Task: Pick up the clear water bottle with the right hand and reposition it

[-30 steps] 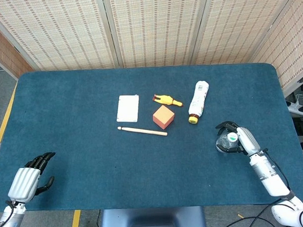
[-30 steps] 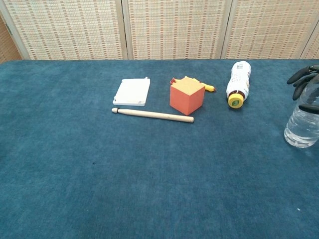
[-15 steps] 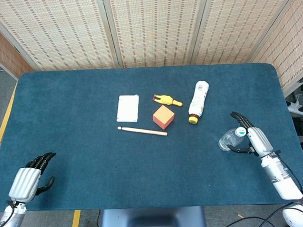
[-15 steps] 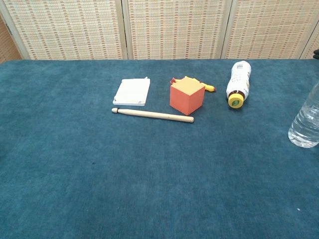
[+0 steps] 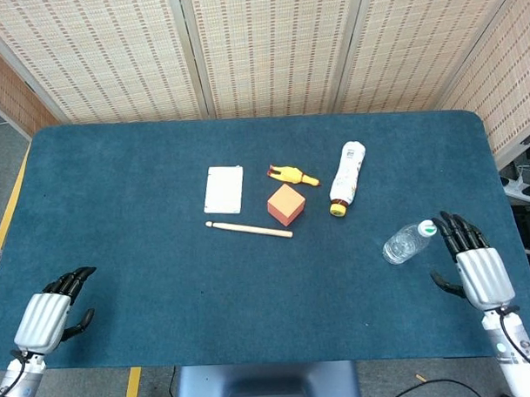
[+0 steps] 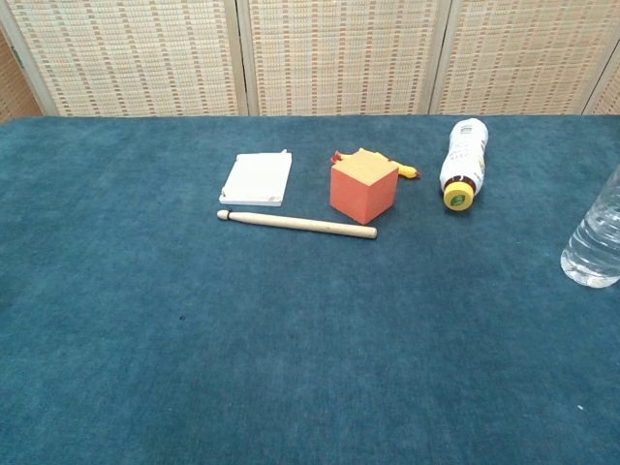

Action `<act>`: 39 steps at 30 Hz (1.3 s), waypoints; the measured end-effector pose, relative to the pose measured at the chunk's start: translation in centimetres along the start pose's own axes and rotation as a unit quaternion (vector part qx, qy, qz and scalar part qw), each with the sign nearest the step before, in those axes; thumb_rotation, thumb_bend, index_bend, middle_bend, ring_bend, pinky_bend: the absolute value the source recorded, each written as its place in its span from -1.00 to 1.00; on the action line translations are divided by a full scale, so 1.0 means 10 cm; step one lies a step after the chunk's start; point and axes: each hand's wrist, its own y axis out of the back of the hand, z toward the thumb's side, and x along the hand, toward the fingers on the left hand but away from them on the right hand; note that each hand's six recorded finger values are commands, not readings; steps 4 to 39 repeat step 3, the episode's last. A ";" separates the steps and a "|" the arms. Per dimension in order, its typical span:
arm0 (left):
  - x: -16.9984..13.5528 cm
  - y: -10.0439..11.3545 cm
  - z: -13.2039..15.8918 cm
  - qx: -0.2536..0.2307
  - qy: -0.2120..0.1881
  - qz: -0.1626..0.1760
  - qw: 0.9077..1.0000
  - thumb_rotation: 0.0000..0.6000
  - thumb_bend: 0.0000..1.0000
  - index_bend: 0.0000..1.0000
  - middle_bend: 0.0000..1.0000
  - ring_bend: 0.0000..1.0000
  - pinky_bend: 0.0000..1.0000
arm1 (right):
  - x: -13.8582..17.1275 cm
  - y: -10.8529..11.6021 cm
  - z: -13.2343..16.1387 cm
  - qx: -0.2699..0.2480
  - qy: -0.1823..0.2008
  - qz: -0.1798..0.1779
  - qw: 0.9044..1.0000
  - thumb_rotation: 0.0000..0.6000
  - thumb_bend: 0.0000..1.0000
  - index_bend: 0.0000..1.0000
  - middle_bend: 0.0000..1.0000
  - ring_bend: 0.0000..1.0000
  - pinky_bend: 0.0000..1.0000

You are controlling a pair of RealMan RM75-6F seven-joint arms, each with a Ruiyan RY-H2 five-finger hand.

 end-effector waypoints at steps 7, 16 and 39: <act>0.00 0.00 0.01 0.003 -0.002 0.000 1.000 1.00 -0.29 -0.73 -0.70 -0.60 -0.23 | 0.12 0.07 -0.03 0.017 -0.035 -0.006 0.999 1.00 -0.71 -1.00 -1.00 -1.00 -0.73; 0.00 0.00 0.01 0.003 -0.002 0.000 1.000 1.00 -0.29 -0.73 -0.70 -0.60 -0.23 | 0.12 0.07 -0.03 0.017 -0.035 -0.006 0.999 1.00 -0.71 -1.00 -1.00 -1.00 -0.73; 0.00 0.00 0.01 0.003 -0.002 0.000 1.000 1.00 -0.29 -0.73 -0.70 -0.60 -0.23 | 0.12 0.07 -0.03 0.017 -0.035 -0.006 0.999 1.00 -0.71 -1.00 -1.00 -1.00 -0.73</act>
